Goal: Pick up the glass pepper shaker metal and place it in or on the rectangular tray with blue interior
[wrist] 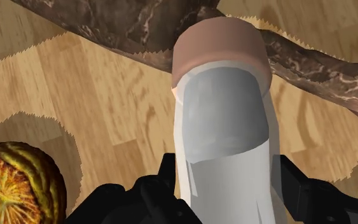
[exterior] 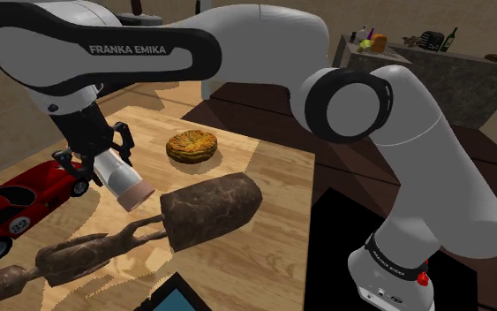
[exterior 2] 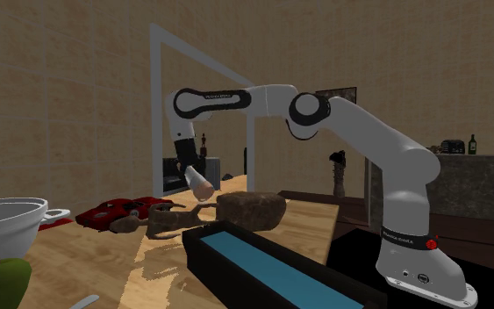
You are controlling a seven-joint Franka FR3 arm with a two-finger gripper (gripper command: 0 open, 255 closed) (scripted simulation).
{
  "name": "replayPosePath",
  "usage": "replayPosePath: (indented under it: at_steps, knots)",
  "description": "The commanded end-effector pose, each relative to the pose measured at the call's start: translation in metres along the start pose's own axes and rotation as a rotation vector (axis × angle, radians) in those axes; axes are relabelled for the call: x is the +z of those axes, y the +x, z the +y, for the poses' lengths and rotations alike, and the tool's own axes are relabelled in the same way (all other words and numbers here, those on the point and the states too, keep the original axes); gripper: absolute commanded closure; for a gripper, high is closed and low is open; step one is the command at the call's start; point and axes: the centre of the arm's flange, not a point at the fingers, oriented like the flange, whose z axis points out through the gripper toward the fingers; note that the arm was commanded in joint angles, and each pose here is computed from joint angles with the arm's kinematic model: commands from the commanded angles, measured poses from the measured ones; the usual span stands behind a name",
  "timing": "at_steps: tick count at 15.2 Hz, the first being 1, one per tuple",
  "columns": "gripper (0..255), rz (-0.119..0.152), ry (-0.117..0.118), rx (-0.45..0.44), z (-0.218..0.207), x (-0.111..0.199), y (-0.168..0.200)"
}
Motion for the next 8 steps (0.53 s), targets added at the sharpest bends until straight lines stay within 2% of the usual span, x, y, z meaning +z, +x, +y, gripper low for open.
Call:
replayPosePath:
  at_steps: [1, 4, 8]
  knots:
    - [255, -0.001, 0.0, 0.0, 0.001, -0.01, -0.002]
    - [255, -0.001, 0.0, 0.0, 0.002, -0.022, -0.004]
    - [255, -0.001, 0.0, 0.0, -0.012, -0.015, -0.054]
